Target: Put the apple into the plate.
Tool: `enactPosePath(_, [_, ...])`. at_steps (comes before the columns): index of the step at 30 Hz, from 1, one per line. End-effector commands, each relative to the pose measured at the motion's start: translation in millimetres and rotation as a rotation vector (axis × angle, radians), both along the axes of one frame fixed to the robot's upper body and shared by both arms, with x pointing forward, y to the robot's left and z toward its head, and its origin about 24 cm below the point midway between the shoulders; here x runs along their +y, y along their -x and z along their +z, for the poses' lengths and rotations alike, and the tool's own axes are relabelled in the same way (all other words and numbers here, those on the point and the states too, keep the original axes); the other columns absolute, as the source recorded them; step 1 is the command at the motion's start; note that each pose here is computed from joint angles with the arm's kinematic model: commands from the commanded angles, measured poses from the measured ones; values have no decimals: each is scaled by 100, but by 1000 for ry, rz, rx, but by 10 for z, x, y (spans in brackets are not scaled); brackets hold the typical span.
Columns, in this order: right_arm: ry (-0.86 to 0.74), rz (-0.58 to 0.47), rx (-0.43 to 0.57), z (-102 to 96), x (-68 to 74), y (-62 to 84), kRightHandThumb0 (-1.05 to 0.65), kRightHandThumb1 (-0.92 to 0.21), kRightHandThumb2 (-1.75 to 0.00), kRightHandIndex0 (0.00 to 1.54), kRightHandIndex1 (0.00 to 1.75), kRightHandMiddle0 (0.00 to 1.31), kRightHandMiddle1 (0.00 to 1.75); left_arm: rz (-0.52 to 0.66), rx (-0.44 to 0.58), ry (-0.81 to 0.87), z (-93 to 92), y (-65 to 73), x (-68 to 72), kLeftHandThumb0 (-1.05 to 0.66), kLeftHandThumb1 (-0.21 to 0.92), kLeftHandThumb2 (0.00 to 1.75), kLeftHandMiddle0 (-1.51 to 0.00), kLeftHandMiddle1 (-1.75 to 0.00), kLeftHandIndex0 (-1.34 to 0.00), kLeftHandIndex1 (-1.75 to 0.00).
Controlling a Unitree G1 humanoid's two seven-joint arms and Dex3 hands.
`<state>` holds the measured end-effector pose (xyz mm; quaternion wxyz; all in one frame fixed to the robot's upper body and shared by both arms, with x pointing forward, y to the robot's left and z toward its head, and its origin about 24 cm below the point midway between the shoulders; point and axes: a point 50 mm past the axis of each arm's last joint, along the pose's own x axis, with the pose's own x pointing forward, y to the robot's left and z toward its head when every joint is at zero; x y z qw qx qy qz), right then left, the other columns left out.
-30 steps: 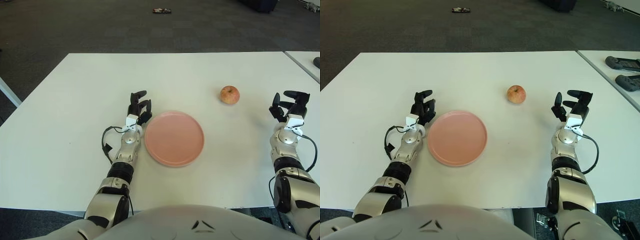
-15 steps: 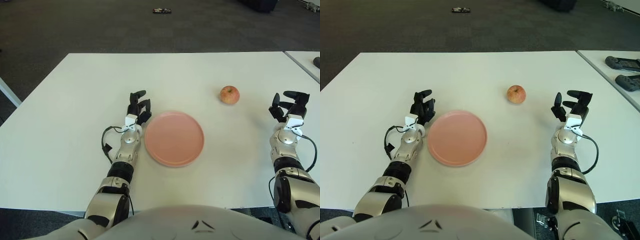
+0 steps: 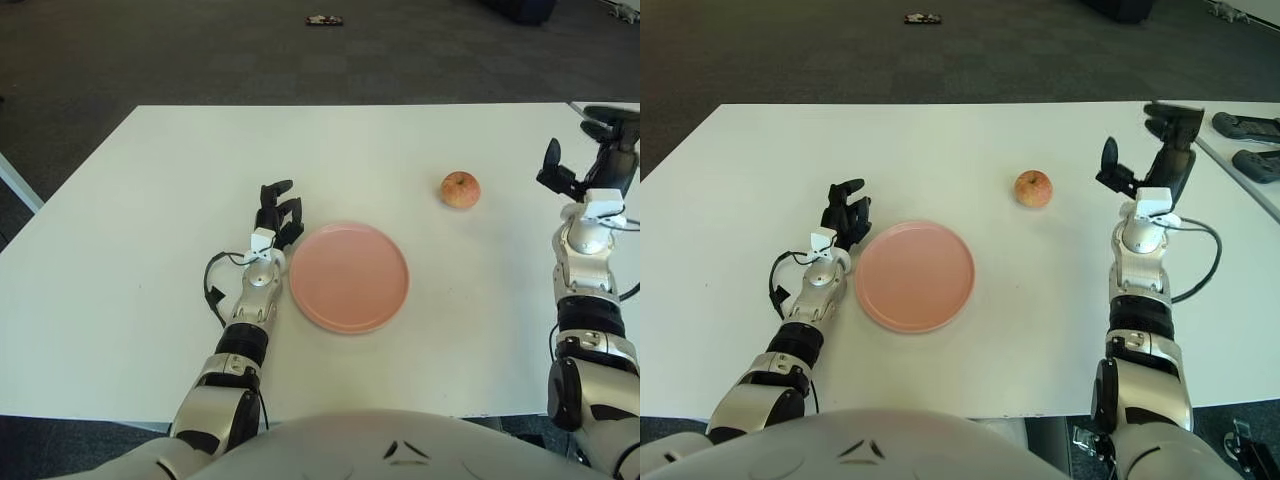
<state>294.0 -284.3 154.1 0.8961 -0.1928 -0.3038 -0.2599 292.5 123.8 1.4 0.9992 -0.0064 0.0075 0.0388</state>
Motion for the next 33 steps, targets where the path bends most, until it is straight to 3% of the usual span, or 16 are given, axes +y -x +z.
enactPosePath(1, [398, 104, -437, 1086, 564, 420, -43, -42, -118, 9, 88, 0, 130, 15, 105, -7, -194, 87, 86, -80, 92, 59, -28, -79, -3, -123])
enactPosePath(6, [397, 97, -429, 1091, 579, 440, -43, -42, -118, 9, 88, 0, 130, 15, 104, -4, -193, 87, 84, -79, 92, 59, -28, -80, -3, -123])
enactPosePath(7, [451, 60, -332, 1178, 539, 108, -43, -42, -118, 9, 88, 0, 130, 16, 104, -2, -194, 88, 84, -78, 92, 59, -28, -80, -3, -123])
enactPosePath(8, [495, 22, -259, 1258, 495, -110, -58, -59, -99, 6, 63, 0, 98, 16, 104, -1, -194, 88, 83, -78, 92, 58, -28, -80, -3, -123])
enactPosePath(9, [517, -9, -214, 1365, 473, -274, -63, -66, -91, 5, 54, 0, 86, 16, 105, 1, -194, 88, 83, -78, 92, 58, -28, -80, -3, -123])
enactPosePath(11, [512, -25, -200, 1524, 523, -428, -76, -81, -73, 2, 32, 0, 56, 17, 105, 6, -195, 89, 82, -78, 92, 58, -27, -80, -3, -123])
enactPosePath(13, [501, -23, -217, 1666, 661, -527, -81, -87, -67, 1, 24, 0, 44, 16, 106, 10, -196, 90, 80, -78, 92, 58, -27, -80, -3, -123])
enactPosePath(16, [504, -20, -235, 1775, 834, -623, -82, -90, -64, 0, 18, 0, 32, 14, 107, 14, -198, 93, 78, -78, 92, 58, -27, -80, -3, -123])
enactPosePath(19, [513, -17, -223, 1739, 802, -652, -80, -92, -62, 0, 16, 0, 29, 12, 106, 13, -198, 96, 78, -78, 92, 58, -27, -80, -3, -122])
enactPosePath(22, [531, 0, -180, 1587, 873, -749, -77, -92, -60, 1, 16, 0, 31, 9, 106, 8, -201, 101, 76, -78, 92, 57, -27, -80, -2, -122])
enactPosePath(28, [571, 44, -167, 1582, 946, -812, -74, -92, -57, 2, 16, 0, 35, 6, 107, -1, -201, 102, 72, -78, 92, 58, -27, -80, -1, -122])
enactPosePath(31, [621, 114, -130, 1499, 1208, -911, -73, -92, -56, 2, 17, 0, 30, 7, 109, 0, -202, 100, 67, -78, 92, 58, -27, -80, -1, -122])
enactPosePath(33, [657, 140, -95, 1484, 1222, -939, -74, -92, -58, 3, 17, 0, 24, 8, 110, 2, -202, 97, 64, -79, 92, 58, -28, -81, -1, -122])
